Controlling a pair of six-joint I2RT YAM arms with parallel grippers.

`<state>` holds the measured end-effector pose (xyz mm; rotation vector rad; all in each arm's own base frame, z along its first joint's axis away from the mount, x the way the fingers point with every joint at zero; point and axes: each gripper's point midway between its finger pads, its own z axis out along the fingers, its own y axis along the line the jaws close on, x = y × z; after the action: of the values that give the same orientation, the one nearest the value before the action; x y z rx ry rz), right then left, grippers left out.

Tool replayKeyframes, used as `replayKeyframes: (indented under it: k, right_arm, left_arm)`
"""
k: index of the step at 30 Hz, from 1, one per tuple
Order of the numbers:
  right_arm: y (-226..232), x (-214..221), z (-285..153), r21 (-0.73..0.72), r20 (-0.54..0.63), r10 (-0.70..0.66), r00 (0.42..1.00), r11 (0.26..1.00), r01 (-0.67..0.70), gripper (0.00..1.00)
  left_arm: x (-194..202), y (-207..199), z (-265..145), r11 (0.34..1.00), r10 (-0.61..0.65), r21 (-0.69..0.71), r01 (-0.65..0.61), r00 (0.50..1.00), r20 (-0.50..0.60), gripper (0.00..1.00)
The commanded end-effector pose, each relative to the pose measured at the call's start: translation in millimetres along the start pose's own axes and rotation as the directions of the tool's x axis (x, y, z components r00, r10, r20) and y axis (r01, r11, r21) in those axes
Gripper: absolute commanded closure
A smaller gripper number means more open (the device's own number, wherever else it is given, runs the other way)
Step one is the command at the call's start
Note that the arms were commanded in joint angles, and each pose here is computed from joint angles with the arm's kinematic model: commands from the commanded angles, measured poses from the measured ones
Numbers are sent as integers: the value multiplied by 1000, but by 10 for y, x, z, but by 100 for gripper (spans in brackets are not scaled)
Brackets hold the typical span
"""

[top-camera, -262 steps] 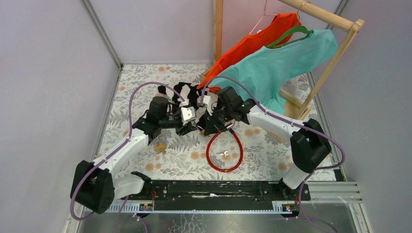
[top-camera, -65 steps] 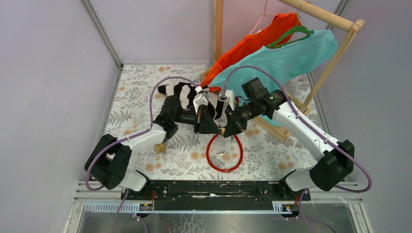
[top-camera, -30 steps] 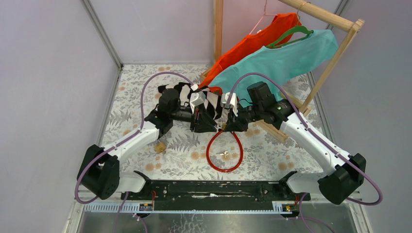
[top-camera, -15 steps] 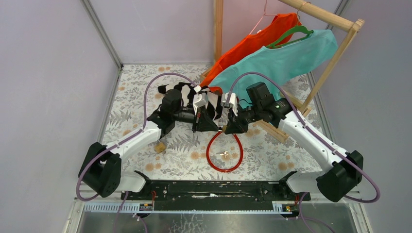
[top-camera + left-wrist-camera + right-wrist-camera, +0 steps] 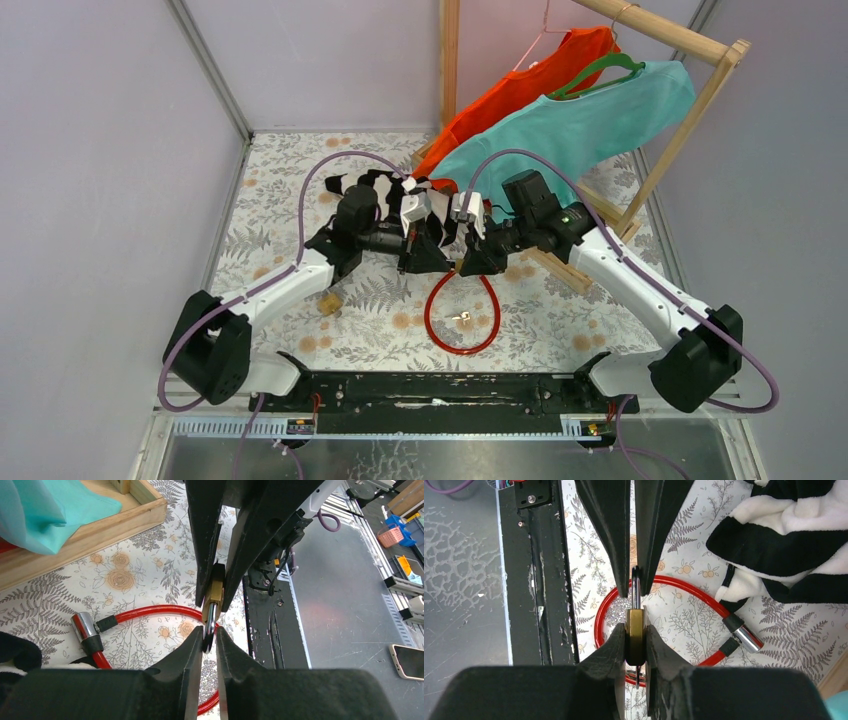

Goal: Lock with the key
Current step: Lock the lock.

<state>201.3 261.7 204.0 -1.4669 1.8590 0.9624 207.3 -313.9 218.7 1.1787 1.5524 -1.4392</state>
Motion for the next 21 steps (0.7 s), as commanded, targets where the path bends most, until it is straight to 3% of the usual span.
replayKeyframes:
  k: [1,5,7,10,12,17,21]
  right_arm:
    - [-97,-346,-3,52,104,-141,985,989,136,100]
    - [-86,-350,0,45,107,-138,985,990,134,100]
    - [-85,-356,-5,46,106,-137,985,990,133,100]
    - [-99,-360,-17,58,105,-138,985,990,132,100]
    - [-135,-356,-34,82,100,-124,987,990,116,100]
    - [-235,-249,-136,158,93,-102,990,984,87,60]
    - [-247,-138,-225,209,104,-112,988,974,89,42]
  left_arm:
    - [-147,-171,103,996,37,80,-38,999,10,78]
    - [-147,-168,117,996,18,86,-19,1000,8,76]
    - [-140,-163,119,996,20,84,-21,1000,8,81]
    - [-129,-182,107,995,26,94,-27,1000,5,98]
    - [-121,-202,81,994,42,99,-41,999,-1,100]
    - [-142,-219,-26,992,78,99,-79,997,16,100]
    - [-185,-201,-110,991,97,88,-99,995,31,100]
